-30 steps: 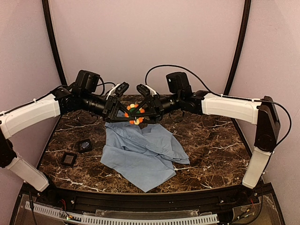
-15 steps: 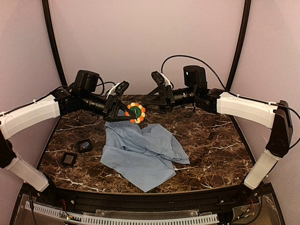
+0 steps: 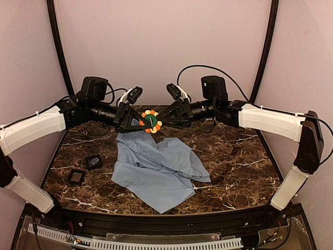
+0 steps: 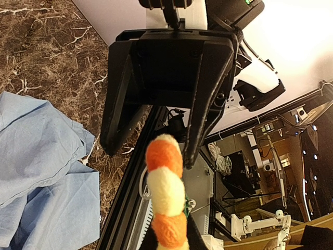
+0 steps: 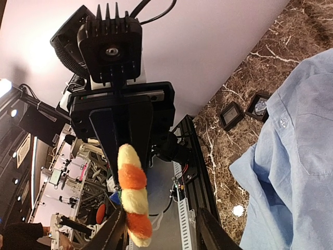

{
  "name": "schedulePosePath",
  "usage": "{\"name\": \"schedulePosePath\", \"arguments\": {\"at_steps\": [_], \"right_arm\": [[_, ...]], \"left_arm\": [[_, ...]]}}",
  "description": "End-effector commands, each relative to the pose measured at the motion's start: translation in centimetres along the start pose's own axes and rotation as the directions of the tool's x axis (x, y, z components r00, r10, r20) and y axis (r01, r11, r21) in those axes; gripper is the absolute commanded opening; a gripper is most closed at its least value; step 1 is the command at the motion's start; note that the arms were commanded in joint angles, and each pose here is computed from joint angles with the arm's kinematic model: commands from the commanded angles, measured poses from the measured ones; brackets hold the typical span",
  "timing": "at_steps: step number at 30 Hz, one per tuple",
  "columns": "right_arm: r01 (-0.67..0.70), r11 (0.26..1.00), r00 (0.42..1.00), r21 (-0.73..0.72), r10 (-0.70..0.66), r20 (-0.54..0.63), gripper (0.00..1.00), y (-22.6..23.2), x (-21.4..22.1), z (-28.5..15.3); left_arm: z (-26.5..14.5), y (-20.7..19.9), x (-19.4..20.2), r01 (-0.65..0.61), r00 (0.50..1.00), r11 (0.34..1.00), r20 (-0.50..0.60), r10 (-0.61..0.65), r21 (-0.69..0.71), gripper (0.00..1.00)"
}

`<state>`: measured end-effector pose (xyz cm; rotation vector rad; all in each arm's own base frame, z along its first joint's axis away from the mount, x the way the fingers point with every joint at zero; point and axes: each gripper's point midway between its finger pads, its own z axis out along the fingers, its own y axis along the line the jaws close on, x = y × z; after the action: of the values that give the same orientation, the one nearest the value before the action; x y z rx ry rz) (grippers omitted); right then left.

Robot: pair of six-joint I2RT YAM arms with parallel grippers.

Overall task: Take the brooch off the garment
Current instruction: Close the brooch securely, then pass from the left arm to the right, then pass from the right arm to the left

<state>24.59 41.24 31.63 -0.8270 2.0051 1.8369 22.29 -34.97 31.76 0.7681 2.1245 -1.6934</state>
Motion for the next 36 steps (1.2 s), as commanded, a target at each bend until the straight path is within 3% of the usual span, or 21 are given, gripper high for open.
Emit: {"name": "schedulePosePath", "arguments": {"at_steps": [1, 6, 10, 12, 16, 22, 27, 36], "right_arm": [[0.019, 0.998, 0.999, -0.065, -0.022, -0.043, 0.42, 1.2, 0.5, 1.0], [0.031, 0.995, 0.997, -0.096, -0.037, -0.064, 0.28, 1.9, 0.6, 1.8], [0.036, 0.994, 0.997, -0.105, -0.042, -0.058, 0.07, 2.2, 0.4, 1.7], [0.038, 0.994, 0.998, -0.107, -0.044, -0.054, 0.0, 2.3, 0.3, 1.7], [0.042, 0.994, 0.998, -0.105, -0.046, -0.035, 0.0, 2.4, 0.1, 1.2], [0.039, 0.993, 0.999, -0.11, -0.043, -0.029, 0.0, 2.5, 0.0, 0.9], [0.038, 0.992, 0.999, -0.117, -0.041, -0.03, 0.0, 2.5, 0.0, 0.9], [0.035, 0.991, 0.999, -0.126, -0.039, -0.03, 0.0, 2.7, 0.1, 0.9]], "left_arm": [[-0.4, -1.0, 0.3, -0.023, 1.0, 1.0, 0.009, 0.022, 0.02, 0.01], [-0.4, -0.8, 0.4, -0.019, 1.0, 1.0, 0.008, 0.019, 0.008, 0.01], [-0.4, -0.7, 0.3, -0.02, 1.0, 1.0, 0.011, 0.02, 0.001, 0.01], [-0.5, -0.7, 0.1, -0.026, 0.999, 1.0, 0.021, 0.026, -0.007, 0.12], [-0.9, -0.7, 0.2, -0.031, 0.999, 0.999, 0.037, 0.032, -0.024, 0.41], [-1.5, -0.8, 0.3, -0.031, 0.997, 0.999, 0.064, 0.033, -0.039, 0.57], [-1.8, -0.8, -0.3, -0.031, 0.995, 0.998, 0.093, 0.036, -0.046, 0.56], [-1.4, -0.4, -0.3, -0.015, 0.997, 0.999, 0.08, 0.018, -0.042, 0.34]]}}
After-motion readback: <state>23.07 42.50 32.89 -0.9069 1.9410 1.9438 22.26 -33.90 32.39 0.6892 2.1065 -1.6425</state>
